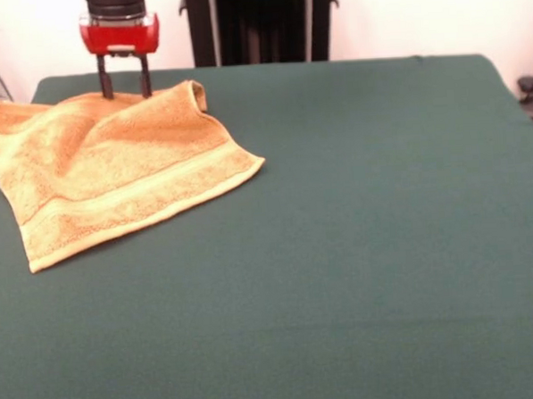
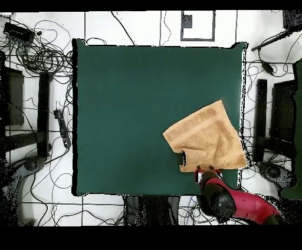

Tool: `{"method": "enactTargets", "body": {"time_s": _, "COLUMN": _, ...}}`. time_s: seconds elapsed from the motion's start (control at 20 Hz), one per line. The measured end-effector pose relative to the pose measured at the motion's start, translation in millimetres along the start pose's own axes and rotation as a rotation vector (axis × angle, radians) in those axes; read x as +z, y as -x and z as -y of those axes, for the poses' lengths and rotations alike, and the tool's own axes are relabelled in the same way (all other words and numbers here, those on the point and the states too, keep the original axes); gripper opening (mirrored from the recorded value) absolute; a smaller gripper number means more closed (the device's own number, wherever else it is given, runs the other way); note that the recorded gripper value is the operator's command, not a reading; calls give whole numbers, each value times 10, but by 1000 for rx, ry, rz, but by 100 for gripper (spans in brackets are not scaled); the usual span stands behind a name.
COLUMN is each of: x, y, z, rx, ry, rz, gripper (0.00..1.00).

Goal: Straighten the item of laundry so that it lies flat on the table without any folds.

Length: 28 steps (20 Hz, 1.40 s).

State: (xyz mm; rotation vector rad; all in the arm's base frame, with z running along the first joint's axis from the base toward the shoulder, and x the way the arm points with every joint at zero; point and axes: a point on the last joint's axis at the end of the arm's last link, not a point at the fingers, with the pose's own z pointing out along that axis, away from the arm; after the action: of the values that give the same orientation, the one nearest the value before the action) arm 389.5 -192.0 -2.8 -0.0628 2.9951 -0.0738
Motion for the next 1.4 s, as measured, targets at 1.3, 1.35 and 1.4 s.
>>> {"method": "enactTargets", "body": {"time_s": 1.3, "x": -5, "y": -174, "z": -35, "rx": 1, "ry": 31, "rz": -40, "gripper": 100}}
{"method": "enactTargets", "body": {"time_s": 1.35, "x": -8, "y": -164, "z": -32, "rx": 3, "ry": 35, "rz": -44, "gripper": 100}}
{"method": "enactTargets", "body": {"time_s": 1.4, "x": -10, "y": -155, "z": -30, "rx": 4, "ry": 39, "rz": -47, "gripper": 100}}
